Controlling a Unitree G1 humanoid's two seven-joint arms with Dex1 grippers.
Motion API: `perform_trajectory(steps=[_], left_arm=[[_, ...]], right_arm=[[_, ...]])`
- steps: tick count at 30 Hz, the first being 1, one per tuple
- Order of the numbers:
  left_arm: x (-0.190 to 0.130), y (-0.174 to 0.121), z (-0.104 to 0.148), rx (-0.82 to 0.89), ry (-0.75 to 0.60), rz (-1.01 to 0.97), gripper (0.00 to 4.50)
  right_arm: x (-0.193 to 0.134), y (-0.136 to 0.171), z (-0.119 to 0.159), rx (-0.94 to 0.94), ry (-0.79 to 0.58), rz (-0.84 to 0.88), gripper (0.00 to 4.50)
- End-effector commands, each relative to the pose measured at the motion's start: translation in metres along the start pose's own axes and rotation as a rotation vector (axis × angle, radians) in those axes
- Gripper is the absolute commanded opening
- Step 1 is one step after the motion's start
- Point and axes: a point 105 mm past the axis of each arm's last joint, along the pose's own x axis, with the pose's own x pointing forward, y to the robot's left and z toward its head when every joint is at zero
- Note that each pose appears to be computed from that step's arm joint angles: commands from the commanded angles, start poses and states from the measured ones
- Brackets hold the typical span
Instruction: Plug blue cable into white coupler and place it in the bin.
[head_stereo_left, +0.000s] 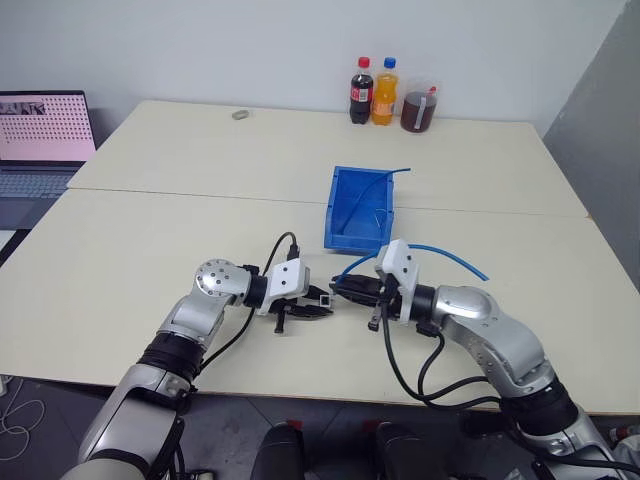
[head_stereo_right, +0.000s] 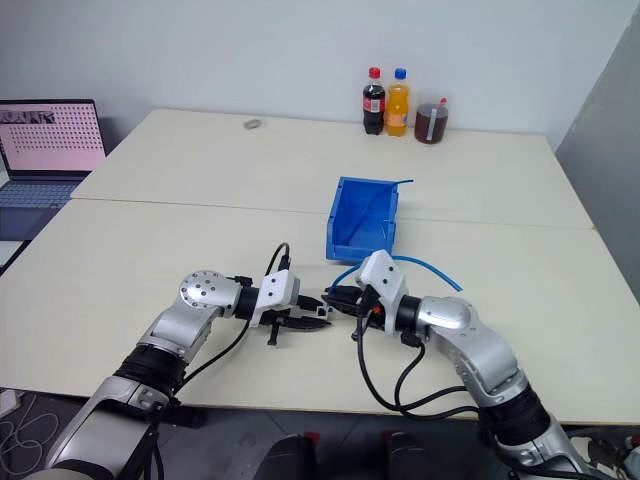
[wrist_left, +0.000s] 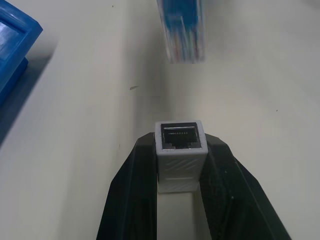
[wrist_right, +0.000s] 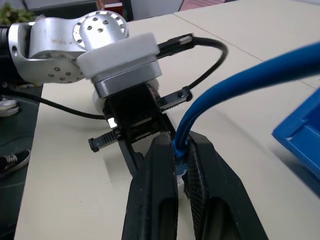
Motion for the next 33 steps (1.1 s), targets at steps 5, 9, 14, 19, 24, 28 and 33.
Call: perform_trajectory(steps=[5, 9, 14, 19, 24, 28, 33], left_arm=[[0.008, -0.016, -0.004, -0.099, 0.005, -0.081, 0.81], [0.008, -0.019, -0.004, -0.103, 0.011, -0.1, 0.81], [0.008, -0.021, -0.005, -0.1, 0.02, -0.103, 0.81], [0.008, -0.021, -0.006, -0.103, 0.024, -0.093, 0.81], [0.006, -0.02, -0.008, -0.107, 0.03, -0.082, 0.81], [0.006, -0.021, -0.009, -0.108, 0.036, -0.086, 0.81], [0.006, -0.022, -0.01, -0.108, 0.038, -0.089, 0.81]], right_arm=[[0.012, 0.009, 0.001, -0.106, -0.008, 0.061, 0.02], [0.017, 0.007, 0.0, -0.118, -0.008, 0.058, 0.02], [0.018, 0.006, -0.003, -0.129, 0.004, 0.066, 0.02], [0.013, 0.006, -0.012, -0.129, 0.031, 0.079, 0.02], [0.01, 0.005, 0.001, -0.13, -0.02, 0.065, 0.02], [0.008, 0.005, 0.01, -0.109, -0.054, 0.058, 0.02], [0.004, 0.003, -0.002, -0.126, -0.006, 0.052, 0.02]])
